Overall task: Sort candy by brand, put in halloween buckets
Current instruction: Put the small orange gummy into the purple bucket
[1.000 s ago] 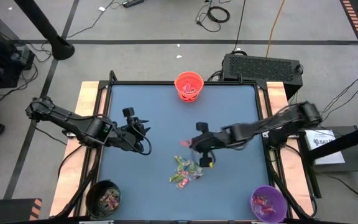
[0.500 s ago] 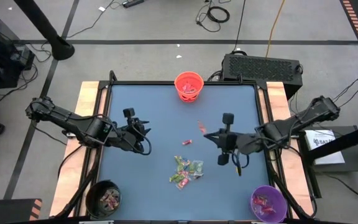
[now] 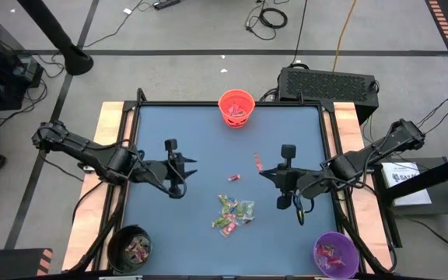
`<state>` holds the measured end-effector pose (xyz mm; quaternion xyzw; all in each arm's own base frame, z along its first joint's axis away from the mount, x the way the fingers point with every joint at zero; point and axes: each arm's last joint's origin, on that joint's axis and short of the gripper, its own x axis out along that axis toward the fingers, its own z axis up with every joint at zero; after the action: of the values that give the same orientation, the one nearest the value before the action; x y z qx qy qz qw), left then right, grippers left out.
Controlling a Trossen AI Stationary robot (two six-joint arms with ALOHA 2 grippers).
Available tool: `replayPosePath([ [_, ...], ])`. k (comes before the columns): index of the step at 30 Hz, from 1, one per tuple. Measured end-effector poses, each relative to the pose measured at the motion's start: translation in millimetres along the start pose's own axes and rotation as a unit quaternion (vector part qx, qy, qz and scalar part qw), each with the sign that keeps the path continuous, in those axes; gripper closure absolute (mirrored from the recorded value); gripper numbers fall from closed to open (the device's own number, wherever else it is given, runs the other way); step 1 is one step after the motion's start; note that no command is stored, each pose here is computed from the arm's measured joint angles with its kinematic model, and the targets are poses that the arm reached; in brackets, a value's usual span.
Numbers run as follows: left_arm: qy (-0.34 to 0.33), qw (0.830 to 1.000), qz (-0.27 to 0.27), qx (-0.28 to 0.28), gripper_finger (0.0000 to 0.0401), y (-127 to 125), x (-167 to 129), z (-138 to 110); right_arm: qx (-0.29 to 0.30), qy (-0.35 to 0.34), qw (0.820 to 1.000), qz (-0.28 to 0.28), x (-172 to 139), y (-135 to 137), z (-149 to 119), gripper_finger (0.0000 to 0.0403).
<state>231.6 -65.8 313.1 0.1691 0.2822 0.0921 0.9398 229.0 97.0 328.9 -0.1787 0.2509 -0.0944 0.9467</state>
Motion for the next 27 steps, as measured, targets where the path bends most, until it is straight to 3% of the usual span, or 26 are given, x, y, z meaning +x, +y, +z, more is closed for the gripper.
replayPosePath([
  [8, -0.038, 0.998, -0.041, 0.013, 0.0260, -1.9, -0.4, 7.4, 0.074, 0.097, 0.992, 0.028, -2.1, 1.6, -21.3, 0.0402],
  [13, -0.046, 0.998, -0.040, 0.023, 0.0260, -1.8, -0.5, 9.0, 0.113, 0.161, 0.973, 0.122, -8.7, 9.1, -29.2, 0.0402],
  [15, -0.056, 0.997, -0.053, 0.021, 0.0260, -2.4, -0.7, 10.6, 0.158, 0.224, 0.947, 0.167, -15.2, 8.9, -33.2, 0.0402],
  [18, -0.067, 0.995, -0.071, 0.026, 0.0260, -3.2, -1.1, 12.5, 0.250, 0.322, 0.888, 0.211, -28.0, 11.4, -36.6, 0.0402],
  [20, -0.076, 0.993, -0.086, 0.030, 0.0261, -4.0, -1.4, 13.9, 0.280, 0.368, 0.852, 0.245, -38.3, 18.1, -37.0, 0.0402],
  [24, -0.094, 0.990, -0.098, 0.032, 0.0261, -4.3, -2.0, 17.0, 0.334, 0.433, 0.778, 0.309, -60.5, 30.9, -28.7, 0.0402],
  [27, -0.096, 0.990, -0.102, 0.035, 0.0261, -6.0, 0.4, 17.9, 0.384, 0.452, 0.740, 0.317, -80.9, 36.1, -15.6, 0.0402],
])
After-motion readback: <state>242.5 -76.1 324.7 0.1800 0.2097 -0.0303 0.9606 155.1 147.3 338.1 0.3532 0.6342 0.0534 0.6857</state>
